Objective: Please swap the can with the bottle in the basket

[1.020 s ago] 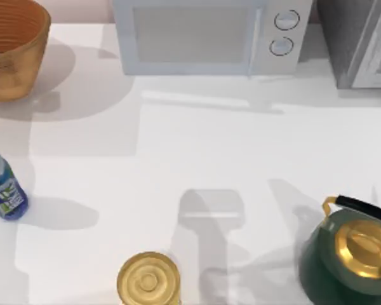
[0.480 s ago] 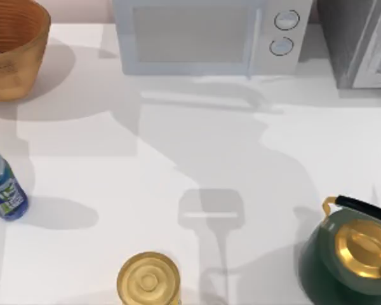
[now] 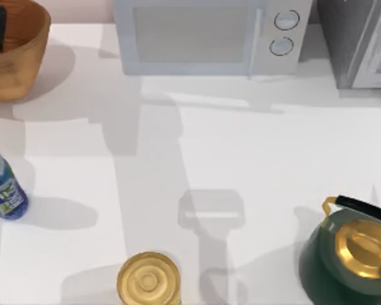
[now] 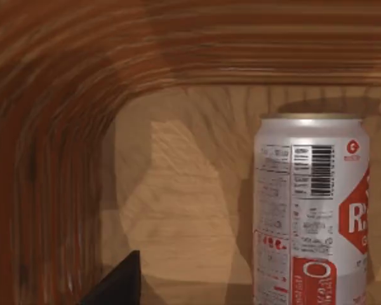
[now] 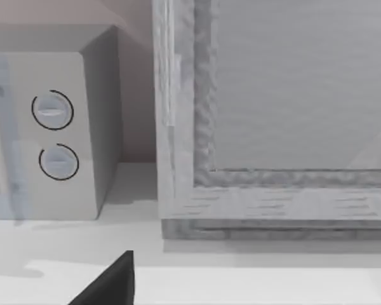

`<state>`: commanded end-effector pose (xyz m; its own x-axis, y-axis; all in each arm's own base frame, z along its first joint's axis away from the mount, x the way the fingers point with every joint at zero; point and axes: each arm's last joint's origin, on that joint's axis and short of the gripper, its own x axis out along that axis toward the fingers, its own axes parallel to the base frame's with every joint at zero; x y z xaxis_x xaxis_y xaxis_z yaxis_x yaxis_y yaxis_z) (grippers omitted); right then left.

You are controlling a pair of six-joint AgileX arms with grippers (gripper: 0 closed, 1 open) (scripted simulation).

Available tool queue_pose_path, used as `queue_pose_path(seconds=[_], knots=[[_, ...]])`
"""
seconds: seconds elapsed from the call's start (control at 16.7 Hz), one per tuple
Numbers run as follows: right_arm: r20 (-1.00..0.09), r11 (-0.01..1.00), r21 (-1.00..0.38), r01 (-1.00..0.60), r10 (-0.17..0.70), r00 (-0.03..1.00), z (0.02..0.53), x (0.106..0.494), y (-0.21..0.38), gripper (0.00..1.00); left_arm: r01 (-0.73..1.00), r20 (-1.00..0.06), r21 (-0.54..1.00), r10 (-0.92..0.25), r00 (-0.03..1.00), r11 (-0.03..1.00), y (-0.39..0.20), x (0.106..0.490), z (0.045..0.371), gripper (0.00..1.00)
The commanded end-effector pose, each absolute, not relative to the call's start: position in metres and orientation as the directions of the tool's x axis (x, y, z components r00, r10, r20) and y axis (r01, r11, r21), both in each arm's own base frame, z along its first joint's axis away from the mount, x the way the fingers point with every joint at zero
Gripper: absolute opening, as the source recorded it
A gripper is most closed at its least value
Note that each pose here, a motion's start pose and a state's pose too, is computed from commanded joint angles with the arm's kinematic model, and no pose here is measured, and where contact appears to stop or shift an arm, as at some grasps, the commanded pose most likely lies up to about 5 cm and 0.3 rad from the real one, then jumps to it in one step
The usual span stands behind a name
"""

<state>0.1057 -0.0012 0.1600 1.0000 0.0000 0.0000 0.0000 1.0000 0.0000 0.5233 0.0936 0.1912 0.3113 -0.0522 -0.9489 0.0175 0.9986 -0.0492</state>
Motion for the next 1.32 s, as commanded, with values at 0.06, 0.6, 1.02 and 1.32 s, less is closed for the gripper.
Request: queue_pose_path(seconds=[0.06,0.6,1.02,1.32], knots=[[0.000,1.000,0.000,0.000,0.000,1.000,0.160,0.106,-0.001,1.00,0.020,-0.952,-0.052,-0.055,0.301,0.998,0.093,0.524,0.187,1.00],[0.000,1.000,0.000,0.000,0.000,1.000,0.160,0.106,-0.001,1.00,0.020,-0.953,-0.053,-0.056,0.298,0.998,0.093,0.529,0.172,1.00],[0.000,1.000,0.000,0.000,0.000,1.000,0.160,0.106,-0.001,1.00,0.020,-0.953,-0.053,-0.056,0.299,0.998,0.090,0.542,0.129,1.00],[0.000,1.000,0.000,0.000,0.000,1.000,0.160,0.106,-0.001,1.00,0.020,-0.953,-0.053,-0.056,0.299,0.998,0.090,0.542,0.129,0.85]])
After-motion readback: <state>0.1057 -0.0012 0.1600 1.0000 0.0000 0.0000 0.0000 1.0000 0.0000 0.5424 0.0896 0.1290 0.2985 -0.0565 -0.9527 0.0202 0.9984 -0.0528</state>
